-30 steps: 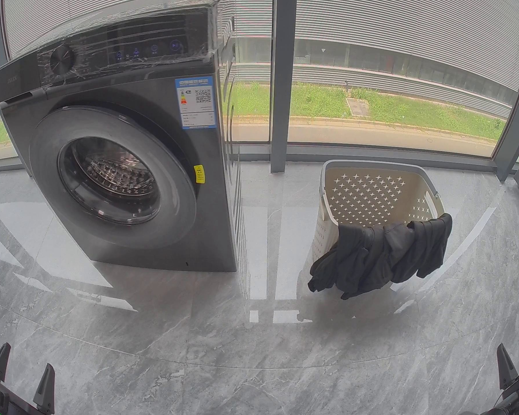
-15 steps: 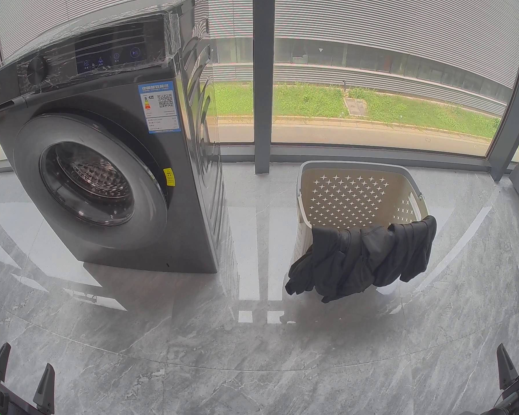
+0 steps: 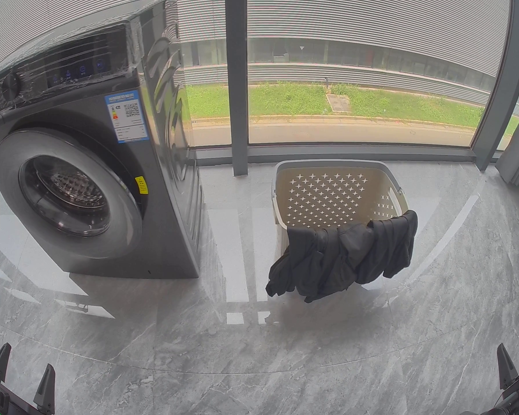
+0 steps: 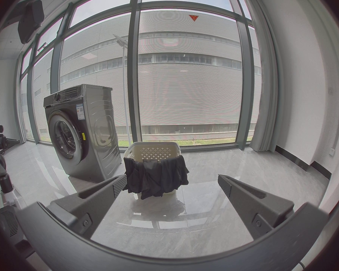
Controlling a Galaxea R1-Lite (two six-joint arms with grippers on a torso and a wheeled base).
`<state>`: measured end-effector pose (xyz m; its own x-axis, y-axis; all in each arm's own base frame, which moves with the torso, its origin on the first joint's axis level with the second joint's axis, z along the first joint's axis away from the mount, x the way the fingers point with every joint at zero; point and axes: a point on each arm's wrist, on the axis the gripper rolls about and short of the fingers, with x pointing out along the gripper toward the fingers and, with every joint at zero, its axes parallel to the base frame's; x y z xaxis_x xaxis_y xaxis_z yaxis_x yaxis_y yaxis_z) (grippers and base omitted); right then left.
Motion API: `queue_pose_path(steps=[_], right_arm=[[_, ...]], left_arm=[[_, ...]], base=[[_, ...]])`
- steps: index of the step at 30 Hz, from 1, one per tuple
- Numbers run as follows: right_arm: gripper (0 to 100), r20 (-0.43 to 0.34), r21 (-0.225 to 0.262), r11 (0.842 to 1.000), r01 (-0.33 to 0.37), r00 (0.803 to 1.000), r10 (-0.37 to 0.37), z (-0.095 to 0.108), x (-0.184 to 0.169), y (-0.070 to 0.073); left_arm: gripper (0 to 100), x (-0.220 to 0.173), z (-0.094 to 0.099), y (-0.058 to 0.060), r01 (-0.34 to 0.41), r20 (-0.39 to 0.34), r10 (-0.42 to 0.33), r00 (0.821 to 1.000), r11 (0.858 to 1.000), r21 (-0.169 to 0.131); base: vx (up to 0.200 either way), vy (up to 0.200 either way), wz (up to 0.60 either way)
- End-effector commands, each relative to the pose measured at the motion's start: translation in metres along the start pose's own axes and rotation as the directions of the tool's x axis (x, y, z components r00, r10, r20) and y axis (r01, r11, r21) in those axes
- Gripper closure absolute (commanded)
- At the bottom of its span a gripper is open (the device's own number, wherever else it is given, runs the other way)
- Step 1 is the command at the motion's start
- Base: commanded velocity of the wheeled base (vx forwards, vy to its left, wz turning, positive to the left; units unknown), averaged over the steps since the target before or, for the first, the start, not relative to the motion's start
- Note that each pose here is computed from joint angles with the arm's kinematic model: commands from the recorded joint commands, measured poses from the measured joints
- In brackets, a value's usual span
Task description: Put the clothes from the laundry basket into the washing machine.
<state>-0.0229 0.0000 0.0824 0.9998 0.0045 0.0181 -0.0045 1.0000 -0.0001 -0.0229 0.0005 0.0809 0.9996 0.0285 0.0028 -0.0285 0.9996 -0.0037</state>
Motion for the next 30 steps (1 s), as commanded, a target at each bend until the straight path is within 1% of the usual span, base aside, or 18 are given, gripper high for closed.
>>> queue_pose_path(steps=[1,30], right_arm=[[0,-0.001,0.000,1.000,0.000,1.000,0.000,-0.0052,0.0000,0.0000],[0,-0.001,0.000,1.000,0.000,1.000,0.000,-0.0052,0.0000,0.0000]], left_arm=[[0,0.0001,-0.0052,0.0000,-0.001,-0.001,0.001,1.000,1.000,0.001],[0,0.0001,-0.0051,0.0001,-0.002,0.000,0.002,1.000,1.000,0.002]], base=[[0.000,0.000,0.00],[0.000,-0.200,0.00]])
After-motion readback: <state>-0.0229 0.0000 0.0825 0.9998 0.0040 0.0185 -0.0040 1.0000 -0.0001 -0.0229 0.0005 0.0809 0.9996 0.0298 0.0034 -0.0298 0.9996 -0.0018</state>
